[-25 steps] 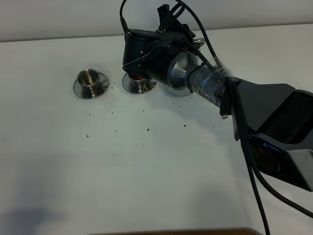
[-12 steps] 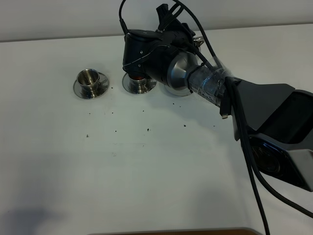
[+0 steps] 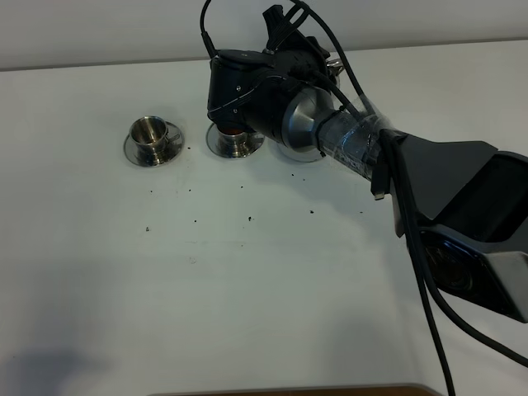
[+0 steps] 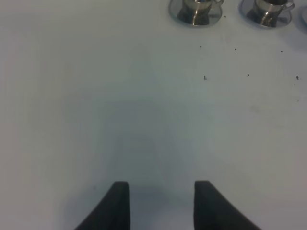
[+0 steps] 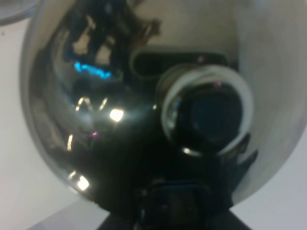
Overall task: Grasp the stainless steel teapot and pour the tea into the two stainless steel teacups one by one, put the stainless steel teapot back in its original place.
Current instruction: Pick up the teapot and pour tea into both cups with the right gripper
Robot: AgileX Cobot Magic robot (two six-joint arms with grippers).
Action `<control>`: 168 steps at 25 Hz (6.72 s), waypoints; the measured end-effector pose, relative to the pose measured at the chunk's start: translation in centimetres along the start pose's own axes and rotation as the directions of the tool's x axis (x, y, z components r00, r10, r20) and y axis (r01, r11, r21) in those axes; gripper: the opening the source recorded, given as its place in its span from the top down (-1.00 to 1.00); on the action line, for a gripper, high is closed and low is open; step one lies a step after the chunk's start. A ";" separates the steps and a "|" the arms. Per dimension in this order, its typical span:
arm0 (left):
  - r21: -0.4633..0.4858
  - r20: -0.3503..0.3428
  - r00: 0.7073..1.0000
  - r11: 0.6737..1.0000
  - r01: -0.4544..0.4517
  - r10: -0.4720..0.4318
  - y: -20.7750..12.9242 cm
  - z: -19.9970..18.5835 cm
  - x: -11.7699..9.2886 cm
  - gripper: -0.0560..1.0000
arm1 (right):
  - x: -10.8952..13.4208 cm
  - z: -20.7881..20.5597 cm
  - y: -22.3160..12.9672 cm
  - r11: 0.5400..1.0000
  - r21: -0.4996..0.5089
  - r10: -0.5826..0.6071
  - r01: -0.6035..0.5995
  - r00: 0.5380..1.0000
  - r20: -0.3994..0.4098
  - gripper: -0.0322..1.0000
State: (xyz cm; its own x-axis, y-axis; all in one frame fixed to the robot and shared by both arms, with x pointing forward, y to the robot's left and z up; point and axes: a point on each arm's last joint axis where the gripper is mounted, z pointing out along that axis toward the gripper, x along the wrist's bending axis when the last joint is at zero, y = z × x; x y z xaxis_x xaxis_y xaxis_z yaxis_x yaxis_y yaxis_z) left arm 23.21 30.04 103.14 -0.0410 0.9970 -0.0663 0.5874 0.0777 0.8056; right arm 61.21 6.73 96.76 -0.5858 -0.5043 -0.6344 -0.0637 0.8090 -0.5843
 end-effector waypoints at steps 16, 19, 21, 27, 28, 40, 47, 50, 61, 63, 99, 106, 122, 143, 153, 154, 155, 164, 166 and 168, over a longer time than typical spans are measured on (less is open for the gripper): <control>0.000 0.000 1.000 1.000 0.000 0.000 0.0 0.0 0.0 0.17 | -0.1 -0.3 0.2 0.991 -0.053 0.121 -0.124 0.991 -0.050 0.57; 0.000 0.000 1.000 1.000 0.002 -0.002 0.0 0.0 0.0 0.17 | 0.0 -0.4 0.3 0.983 -0.071 0.165 -0.170 0.983 -0.075 0.57; 0.000 0.000 1.000 1.000 0.002 -0.002 0.0 0.0 0.0 0.17 | 0.2 -0.5 0.5 0.979 -0.081 0.177 -0.185 0.980 -0.095 0.57; 0.000 0.000 1.000 1.000 0.001 -0.001 0.0 0.0 0.0 0.17 | 0.4 -0.5 0.7 0.971 -0.095 0.207 -0.220 0.970 -0.124 0.57; 0.000 0.000 1.000 1.000 0.001 -0.001 0.0 0.0 0.0 0.17 | 0.4 -0.5 0.7 0.969 -0.099 0.215 -0.228 0.968 -0.132 0.57; 0.000 0.000 1.000 1.000 0.001 -0.001 0.0 0.0 0.0 0.17 | -0.8 -1.4 -2.7 0.811 -0.134 0.499 -0.570 0.793 -0.350 0.57; 0.000 0.000 1.000 1.000 0.001 -0.001 0.0 0.0 0.0 0.17 | -1.3 -0.9 -5.3 0.626 -0.092 0.604 -0.774 0.557 -0.570 0.57; 0.000 0.000 1.000 1.000 0.000 0.000 0.0 0.0 0.0 0.17 | -1.2 -0.5 -5.7 0.557 -0.059 0.602 -0.828 0.452 -0.658 0.57; 0.000 0.000 1.000 1.000 0.000 0.000 0.0 0.0 0.0 0.17 | 2.7 -0.2 -5.1 0.594 0.055 0.536 -0.803 0.343 -0.771 0.58; 0.000 0.000 1.000 1.000 0.000 0.000 0.0 0.0 0.0 0.17 | 3.3 -0.2 -4.7 0.596 0.065 0.522 -0.800 0.325 -0.789 0.58; 0.000 0.000 1.000 1.000 0.001 -0.001 0.0 0.0 0.0 0.17 | -3.5 -6.9 3.2 0.625 -0.408 0.480 -0.665 0.740 -0.470 0.58; 0.000 0.000 1.000 1.000 0.001 -0.001 0.0 0.0 0.0 0.17 | -2.9 -6.1 4.3 0.767 -0.394 0.426 -0.507 0.861 -0.279 0.58; 0.000 0.000 1.000 1.000 0.001 -0.001 0.0 0.0 0.0 0.17 | -3.5 -5.0 5.3 0.850 -0.400 0.365 -0.343 0.931 -0.023 0.58; 0.000 0.000 1.000 1.000 0.000 0.000 0.0 0.0 0.0 0.17 | -3.4 -3.7 6.3 0.925 -0.347 0.216 -0.153 0.964 0.152 0.58; 0.000 0.000 1.000 1.000 0.000 0.000 0.0 0.0 0.0 0.17 | -2.8 -2.9 7.1 0.946 -0.317 0.132 -0.066 0.973 0.190 0.58; 0.000 0.000 1.000 1.000 0.000 0.000 0.0 0.0 0.0 0.17 | -2.8 -2.9 7.2 0.946 -0.318 0.127 -0.060 0.973 0.193 0.58; 0.000 0.000 1.000 1.000 0.000 0.000 0.0 0.0 0.0 0.17 | -2.8 -2.9 7.2 0.947 -0.318 0.123 -0.056 0.973 0.195 0.58; 0.000 0.000 1.000 1.000 0.002 -0.002 0.0 0.0 0.0 0.17 | -3.0 -2.9 7.1 0.953 -0.302 0.082 -0.008 0.969 0.231 0.58; 0.000 0.000 1.000 1.000 0.002 -0.002 0.0 0.0 0.0 0.17 | -3.0 -3.0 7.2 0.952 -0.306 0.079 -0.002 0.967 0.242 0.58; 0.000 0.000 1.000 1.000 0.001 -0.001 0.0 0.0 0.0 0.17 | -3.1 -3.0 7.2 0.950 -0.312 0.077 0.006 0.964 0.253 0.58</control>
State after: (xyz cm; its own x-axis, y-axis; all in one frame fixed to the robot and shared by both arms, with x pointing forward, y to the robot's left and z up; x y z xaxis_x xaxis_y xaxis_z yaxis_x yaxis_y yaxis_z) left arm 23.21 30.04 103.14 -0.0416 0.9969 -0.0672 0.5873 0.0788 0.8055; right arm 60.14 15.08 96.05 -0.3654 -0.5003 -0.7850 -0.3163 0.8598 -0.4008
